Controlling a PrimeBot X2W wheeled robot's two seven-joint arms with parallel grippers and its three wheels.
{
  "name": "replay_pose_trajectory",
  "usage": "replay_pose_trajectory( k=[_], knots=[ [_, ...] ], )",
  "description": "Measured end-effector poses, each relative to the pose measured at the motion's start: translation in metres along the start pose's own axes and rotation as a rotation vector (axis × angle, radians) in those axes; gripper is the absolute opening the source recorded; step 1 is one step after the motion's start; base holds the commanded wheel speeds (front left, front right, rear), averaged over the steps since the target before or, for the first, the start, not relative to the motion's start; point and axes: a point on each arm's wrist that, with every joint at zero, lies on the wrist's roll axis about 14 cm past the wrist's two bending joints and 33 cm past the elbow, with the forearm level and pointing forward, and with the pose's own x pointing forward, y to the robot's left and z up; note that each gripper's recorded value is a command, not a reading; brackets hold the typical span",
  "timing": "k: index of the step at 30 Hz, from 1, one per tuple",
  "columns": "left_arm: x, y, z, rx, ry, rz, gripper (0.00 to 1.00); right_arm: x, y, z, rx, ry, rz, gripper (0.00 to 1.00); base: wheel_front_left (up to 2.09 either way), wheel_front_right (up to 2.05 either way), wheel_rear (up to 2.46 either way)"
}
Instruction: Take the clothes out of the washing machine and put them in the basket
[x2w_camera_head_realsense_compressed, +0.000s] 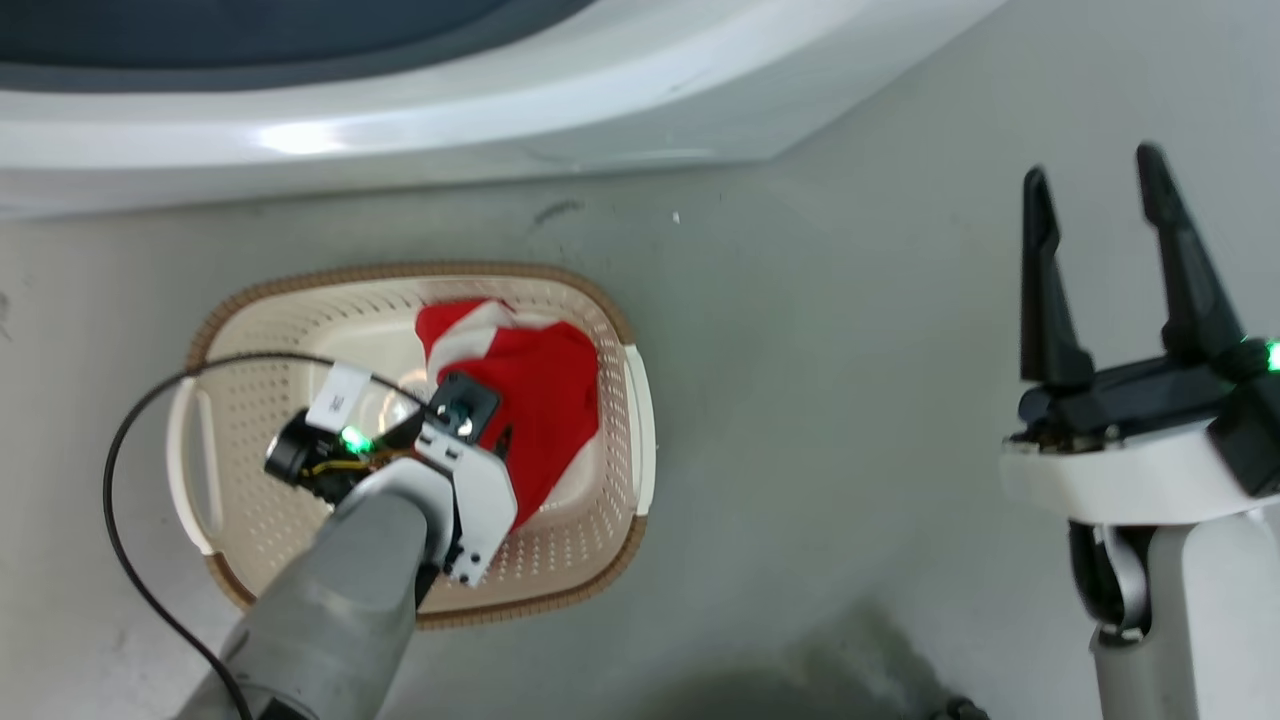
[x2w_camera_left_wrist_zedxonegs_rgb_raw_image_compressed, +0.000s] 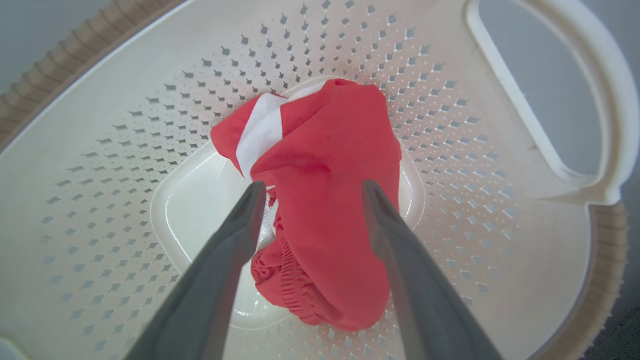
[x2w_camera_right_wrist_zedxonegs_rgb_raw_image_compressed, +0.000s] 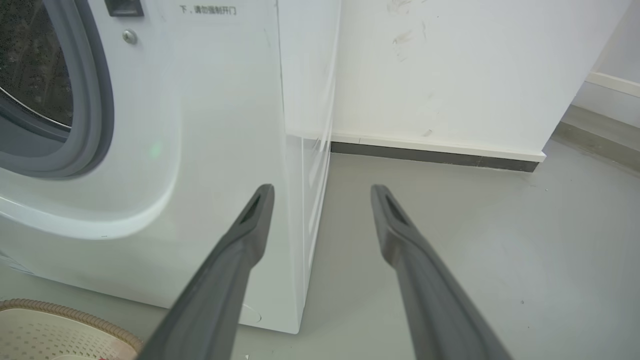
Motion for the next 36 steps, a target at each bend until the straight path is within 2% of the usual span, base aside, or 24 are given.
replay_pose_trajectory(
  k=[7,12,26,36],
  knots=[
    [-0.038,-0.007,0.033,-0.084,-0.157,0.057,1.0,-0.024,0.007,0.029,0.003,-0.031,0.009,1.0,0.0,0.0,0.0],
    [-0.072,-0.002,0.074,-0.122,-0.33,0.123,1.0,-0.041,0.012,0.048,0.004,-0.061,0.016,1.0,0.0,0.0,0.0],
    [-0.194,0.024,0.109,-0.196,-0.687,0.387,1.0,-0.088,0.026,0.098,0.011,-0.162,0.041,1.0,0.0,0.0,0.0],
    [-0.286,0.041,0.127,-0.263,-0.957,0.577,1.0,-0.108,0.032,0.113,0.015,-0.203,0.052,1.0,0.0,0.0,0.0]
  ],
)
